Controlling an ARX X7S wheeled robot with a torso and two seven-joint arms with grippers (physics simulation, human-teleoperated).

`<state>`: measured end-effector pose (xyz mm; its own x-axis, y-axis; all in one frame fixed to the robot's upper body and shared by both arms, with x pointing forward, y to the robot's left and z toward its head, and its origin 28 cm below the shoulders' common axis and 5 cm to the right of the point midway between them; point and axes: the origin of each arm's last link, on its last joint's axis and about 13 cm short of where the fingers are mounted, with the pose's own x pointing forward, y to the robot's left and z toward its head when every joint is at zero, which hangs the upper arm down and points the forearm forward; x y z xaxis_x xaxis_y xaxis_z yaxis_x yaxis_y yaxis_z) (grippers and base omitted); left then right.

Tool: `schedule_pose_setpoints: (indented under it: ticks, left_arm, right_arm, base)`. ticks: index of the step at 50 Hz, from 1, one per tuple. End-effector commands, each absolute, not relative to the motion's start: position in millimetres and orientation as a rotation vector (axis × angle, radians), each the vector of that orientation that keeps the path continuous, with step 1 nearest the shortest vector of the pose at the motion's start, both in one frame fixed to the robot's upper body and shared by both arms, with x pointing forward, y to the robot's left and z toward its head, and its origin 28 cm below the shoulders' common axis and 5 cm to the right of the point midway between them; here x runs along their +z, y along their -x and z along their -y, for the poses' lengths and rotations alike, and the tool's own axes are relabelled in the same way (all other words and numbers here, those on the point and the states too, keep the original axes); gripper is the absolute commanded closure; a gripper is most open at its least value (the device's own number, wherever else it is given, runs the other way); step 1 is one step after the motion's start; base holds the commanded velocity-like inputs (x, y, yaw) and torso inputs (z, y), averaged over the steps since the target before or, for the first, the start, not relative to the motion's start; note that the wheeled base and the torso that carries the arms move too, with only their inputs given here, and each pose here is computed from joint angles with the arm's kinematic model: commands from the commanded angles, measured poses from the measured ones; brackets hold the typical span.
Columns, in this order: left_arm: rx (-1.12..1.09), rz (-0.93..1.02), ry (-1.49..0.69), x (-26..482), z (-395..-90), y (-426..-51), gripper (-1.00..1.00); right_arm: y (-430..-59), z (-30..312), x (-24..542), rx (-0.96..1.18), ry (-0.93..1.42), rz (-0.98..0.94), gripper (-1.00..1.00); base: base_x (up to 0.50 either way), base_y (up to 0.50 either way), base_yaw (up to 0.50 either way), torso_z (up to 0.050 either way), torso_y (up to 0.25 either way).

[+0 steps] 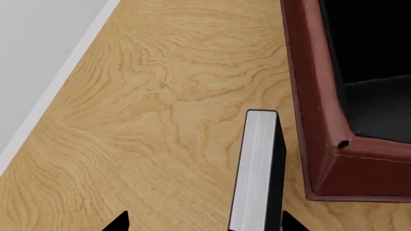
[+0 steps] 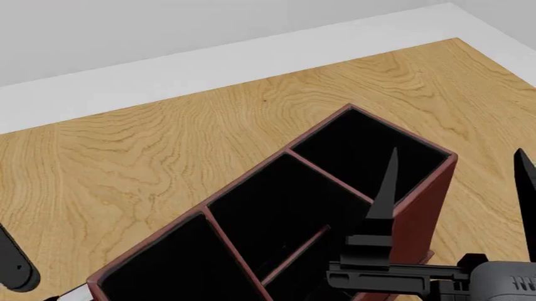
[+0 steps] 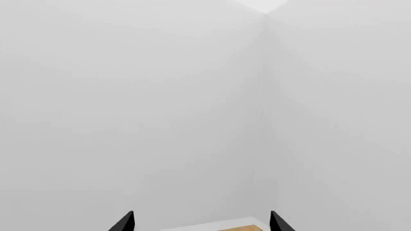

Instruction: Pick up the book and place it in the back compartment of the caddy.

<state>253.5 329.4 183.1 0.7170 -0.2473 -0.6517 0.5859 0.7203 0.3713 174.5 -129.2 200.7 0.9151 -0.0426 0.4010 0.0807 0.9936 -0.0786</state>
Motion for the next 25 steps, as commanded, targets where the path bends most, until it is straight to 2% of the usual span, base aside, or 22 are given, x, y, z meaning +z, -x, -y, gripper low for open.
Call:
schedule_pose_setpoints:
  ticks: [1,25]
  left_arm:
    - [-0.507,-0.617,-0.604,172.0,-326.6,-257.8,-1.0]
    - [-0.524,-0.651,-0.592,148.7,-322.3,-264.4,-1.0]
  right_arm:
    - [-173.9,129.1,200.7,-0.062,0.094,0.411,-1.0]
    - [-175.3,128.4,199.9,-0.058,0.096,0.407,-1.0]
  base:
    - [0.0,0.0,0.0,0.0,0.0]
    - [0.0,0.0,0.0,0.0,0.0]
